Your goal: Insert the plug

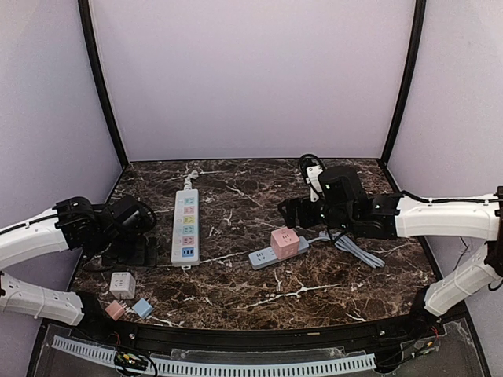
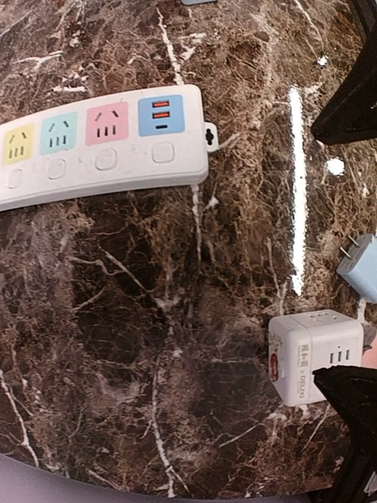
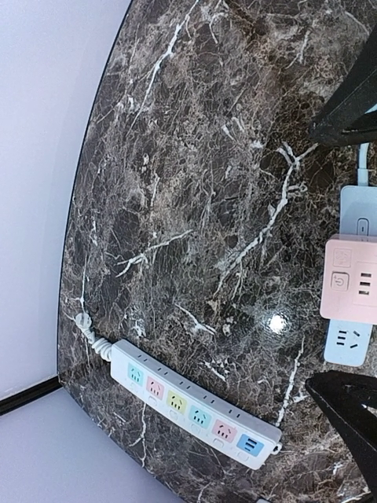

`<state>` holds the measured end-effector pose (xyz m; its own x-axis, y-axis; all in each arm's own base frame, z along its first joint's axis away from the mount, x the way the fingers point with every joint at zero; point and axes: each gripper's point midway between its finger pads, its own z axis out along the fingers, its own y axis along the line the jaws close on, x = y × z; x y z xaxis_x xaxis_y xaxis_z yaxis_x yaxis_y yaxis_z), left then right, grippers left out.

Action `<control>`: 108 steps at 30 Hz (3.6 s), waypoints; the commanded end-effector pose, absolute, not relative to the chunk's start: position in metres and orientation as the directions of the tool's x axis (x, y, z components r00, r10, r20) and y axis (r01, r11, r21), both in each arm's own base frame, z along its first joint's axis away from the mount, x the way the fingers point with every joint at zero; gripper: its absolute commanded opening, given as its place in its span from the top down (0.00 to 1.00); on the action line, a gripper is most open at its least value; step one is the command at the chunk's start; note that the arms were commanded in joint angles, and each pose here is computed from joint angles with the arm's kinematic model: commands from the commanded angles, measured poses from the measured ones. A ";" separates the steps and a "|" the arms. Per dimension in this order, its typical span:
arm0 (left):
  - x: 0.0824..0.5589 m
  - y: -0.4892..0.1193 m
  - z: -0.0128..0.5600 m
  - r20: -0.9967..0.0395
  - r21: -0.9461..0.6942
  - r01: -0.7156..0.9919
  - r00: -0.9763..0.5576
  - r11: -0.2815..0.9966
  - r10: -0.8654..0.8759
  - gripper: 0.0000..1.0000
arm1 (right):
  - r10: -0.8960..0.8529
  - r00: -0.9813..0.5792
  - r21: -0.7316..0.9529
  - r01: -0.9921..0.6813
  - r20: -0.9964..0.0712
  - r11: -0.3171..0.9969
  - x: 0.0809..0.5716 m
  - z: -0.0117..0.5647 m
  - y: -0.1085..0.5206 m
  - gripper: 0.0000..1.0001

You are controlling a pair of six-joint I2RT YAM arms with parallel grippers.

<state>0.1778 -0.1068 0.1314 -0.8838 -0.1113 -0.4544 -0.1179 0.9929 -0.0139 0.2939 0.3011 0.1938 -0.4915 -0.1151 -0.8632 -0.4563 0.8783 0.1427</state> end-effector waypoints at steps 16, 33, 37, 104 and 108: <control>0.121 -0.067 0.074 -0.288 0.004 -0.283 -0.919 0.959 -0.270 0.01 | -0.124 -0.480 0.134 -0.469 -0.869 0.873 0.293 0.191 0.297 0.01; 0.142 -0.041 0.063 -0.367 0.135 -0.413 -0.865 0.901 -0.342 0.01 | -0.126 -0.479 0.149 -0.495 -0.869 0.856 0.288 0.194 0.298 0.01; 0.140 -0.045 0.054 -0.337 0.112 -0.414 -0.871 0.903 -0.358 0.02 | -0.128 -0.479 0.148 -0.497 -0.869 0.855 0.287 0.194 0.298 0.01; 0.197 -0.155 0.098 -0.414 -0.121 0.110 -0.909 0.987 0.051 0.99 | -0.145 -0.458 0.139 -0.530 -0.877 0.836 0.285 0.193 0.302 0.01; 0.206 -0.181 0.108 -0.490 -0.081 0.203 -0.861 0.976 0.139 0.99 | -0.137 -0.446 0.157 -0.561 -0.885 0.812 0.280 0.201 0.306 0.02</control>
